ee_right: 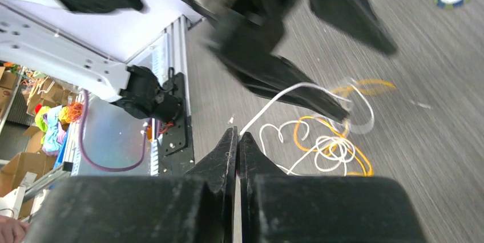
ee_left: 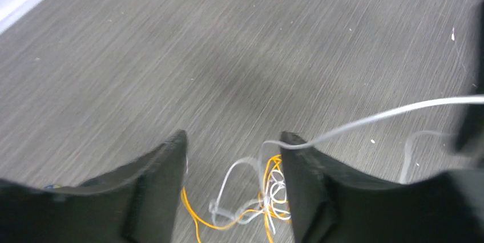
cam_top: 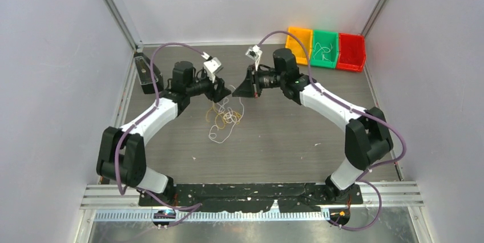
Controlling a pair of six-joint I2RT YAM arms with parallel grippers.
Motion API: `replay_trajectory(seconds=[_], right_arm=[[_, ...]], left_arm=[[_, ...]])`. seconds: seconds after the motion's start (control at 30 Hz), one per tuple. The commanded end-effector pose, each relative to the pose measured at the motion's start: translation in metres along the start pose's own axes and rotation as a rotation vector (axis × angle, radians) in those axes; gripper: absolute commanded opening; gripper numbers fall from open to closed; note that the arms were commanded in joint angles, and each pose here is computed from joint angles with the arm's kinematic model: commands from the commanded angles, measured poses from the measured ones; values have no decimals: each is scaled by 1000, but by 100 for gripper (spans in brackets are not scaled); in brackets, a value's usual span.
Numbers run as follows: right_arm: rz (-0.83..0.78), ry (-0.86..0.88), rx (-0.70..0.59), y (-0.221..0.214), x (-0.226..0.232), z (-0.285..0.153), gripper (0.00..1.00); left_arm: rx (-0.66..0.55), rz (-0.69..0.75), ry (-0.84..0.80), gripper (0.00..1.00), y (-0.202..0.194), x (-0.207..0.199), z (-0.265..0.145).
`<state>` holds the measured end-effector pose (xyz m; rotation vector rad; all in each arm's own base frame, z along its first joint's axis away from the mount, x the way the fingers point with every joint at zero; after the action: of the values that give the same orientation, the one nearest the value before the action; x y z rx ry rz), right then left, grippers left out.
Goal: Untangle the cables
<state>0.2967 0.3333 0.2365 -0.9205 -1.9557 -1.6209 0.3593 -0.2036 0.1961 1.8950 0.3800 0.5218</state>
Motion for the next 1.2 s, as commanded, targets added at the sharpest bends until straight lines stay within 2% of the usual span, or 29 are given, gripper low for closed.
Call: replay_trajectory(seconds=[0.0, 0.1, 0.43, 0.6, 0.63, 0.8, 1.03, 1.17], right_arm=[[-161, 127, -98, 48, 72, -20, 5], [-205, 151, -159, 70, 99, -34, 6], [-234, 212, -403, 155, 160, -95, 6], [-231, 215, -458, 173, 170, -109, 6], [-241, 205, -460, 174, 168, -110, 5], [-245, 117, -461, 174, 147, -109, 5], [-165, -168, -556, 211, 75, -148, 5], [-210, -333, -591, 228, 38, -187, 5]], left_arm=[[-40, 0, -8, 51, -5, -5, 17], [18, -108, 1, 42, -25, -8, 20], [170, -246, 23, 45, -71, -26, 8], [141, -326, 50, 44, -68, -19, -3], [111, -317, 50, 46, -61, -17, -7], [-26, -139, 48, 72, -12, -14, -29], [52, -90, 74, 77, -4, -14, -50], [70, -116, 68, 79, 0, -16, -54]])
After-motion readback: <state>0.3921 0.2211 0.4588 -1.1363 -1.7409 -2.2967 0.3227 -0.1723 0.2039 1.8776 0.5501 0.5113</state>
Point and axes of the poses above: each gripper's point midway between its finger pads, its own z axis out along the fingers, its own x axis along the line the jaws close on, y = z × x, the point moved 2 cm from there along -z, back along the fingers, and after that the axes turned 12 degrees about z, right-handed, at the moved point
